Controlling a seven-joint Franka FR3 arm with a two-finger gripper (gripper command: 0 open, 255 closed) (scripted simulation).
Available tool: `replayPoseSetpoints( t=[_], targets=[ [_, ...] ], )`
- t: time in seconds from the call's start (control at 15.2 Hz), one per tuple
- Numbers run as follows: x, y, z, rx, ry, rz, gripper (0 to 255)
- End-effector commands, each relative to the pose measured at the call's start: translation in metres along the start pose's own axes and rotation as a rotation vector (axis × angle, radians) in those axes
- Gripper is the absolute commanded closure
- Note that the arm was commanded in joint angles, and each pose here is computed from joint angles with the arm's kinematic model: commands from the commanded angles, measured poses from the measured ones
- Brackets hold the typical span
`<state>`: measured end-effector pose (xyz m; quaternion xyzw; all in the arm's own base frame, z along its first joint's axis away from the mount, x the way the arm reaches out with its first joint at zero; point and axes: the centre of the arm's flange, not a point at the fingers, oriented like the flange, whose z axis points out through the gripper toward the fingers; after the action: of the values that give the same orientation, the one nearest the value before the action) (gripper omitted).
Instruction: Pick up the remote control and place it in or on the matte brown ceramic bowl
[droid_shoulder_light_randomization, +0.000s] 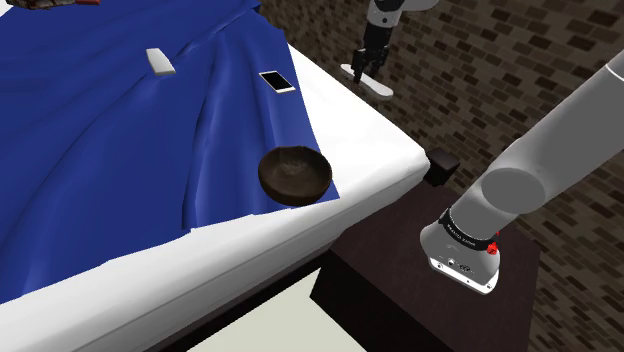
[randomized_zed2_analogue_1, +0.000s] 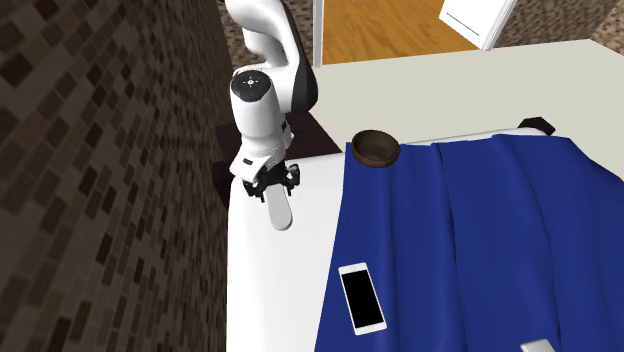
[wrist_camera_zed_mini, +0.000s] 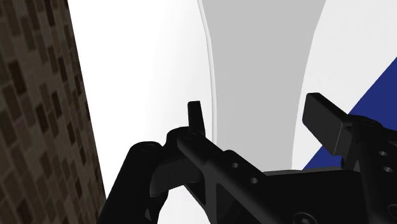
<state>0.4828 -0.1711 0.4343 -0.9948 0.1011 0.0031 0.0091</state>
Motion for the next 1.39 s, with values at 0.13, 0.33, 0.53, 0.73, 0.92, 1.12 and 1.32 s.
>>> replayPoseSetpoints(
  t=[0.13,0.33,0.53,0.73,0.92,1.12,1.32],
  targets=[
    [-0.001,-0.001,-0.021,0.0,0.0,0.0,255],
    [-0.016,-0.037,-0.021,0.0,0.0,0.0,255],
    [-0.032,-0.074,-0.021,0.0,0.0,0.0,255],
    [-0.047,-0.11,-0.021,0.0,0.0,0.0,255],
    [-0.063,-0.147,-0.021,0.0,0.0,0.0,255],
    [-0.078,-0.183,-0.021,0.0,0.0,0.0,255],
    [-0.093,-0.22,-0.021,0.0,0.0,0.0,255]
  ],
)
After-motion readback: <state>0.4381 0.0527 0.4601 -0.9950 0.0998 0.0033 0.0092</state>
